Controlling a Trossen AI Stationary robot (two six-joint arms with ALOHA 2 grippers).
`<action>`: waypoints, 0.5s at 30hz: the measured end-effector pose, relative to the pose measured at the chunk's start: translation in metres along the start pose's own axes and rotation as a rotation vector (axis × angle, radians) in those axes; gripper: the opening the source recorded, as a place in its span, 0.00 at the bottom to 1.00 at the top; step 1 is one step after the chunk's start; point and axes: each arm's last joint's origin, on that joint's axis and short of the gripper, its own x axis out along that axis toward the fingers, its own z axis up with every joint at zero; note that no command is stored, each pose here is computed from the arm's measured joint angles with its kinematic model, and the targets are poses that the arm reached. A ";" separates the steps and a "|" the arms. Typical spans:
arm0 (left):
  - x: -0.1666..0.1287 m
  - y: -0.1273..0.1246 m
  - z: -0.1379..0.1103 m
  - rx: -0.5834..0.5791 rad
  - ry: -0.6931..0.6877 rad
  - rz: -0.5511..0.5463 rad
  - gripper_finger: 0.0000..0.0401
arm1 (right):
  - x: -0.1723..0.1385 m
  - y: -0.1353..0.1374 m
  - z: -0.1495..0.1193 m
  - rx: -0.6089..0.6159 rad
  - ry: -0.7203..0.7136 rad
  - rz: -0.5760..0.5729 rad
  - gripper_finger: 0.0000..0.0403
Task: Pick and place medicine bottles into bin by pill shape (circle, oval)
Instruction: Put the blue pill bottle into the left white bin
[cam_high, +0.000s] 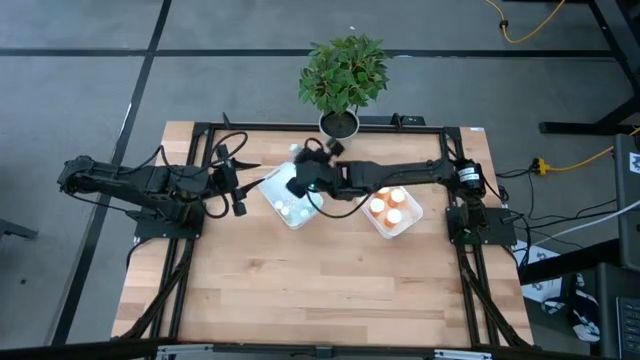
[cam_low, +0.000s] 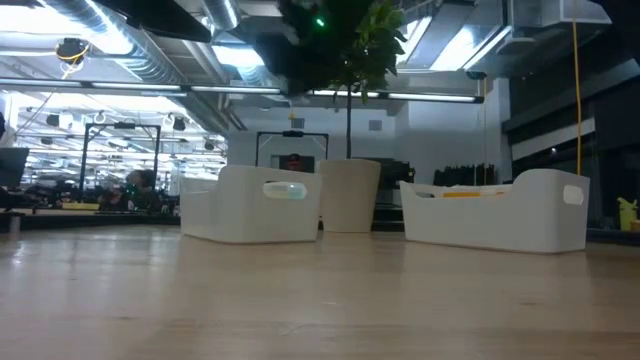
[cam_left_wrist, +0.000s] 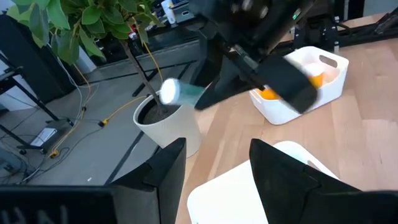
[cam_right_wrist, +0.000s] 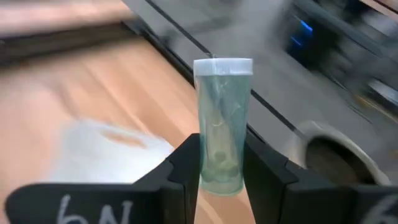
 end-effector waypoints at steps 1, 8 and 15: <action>0.000 0.000 0.000 0.000 0.000 0.000 0.43 | 0.001 -0.003 -0.006 0.000 0.038 -0.052 0.26; 0.000 0.000 0.000 0.003 0.003 0.016 0.43 | -0.014 -0.037 -0.037 -0.032 0.229 -0.376 0.26; 0.001 0.004 0.000 0.003 0.015 0.097 0.43 | -0.033 -0.079 -0.039 -0.095 0.284 -0.573 0.26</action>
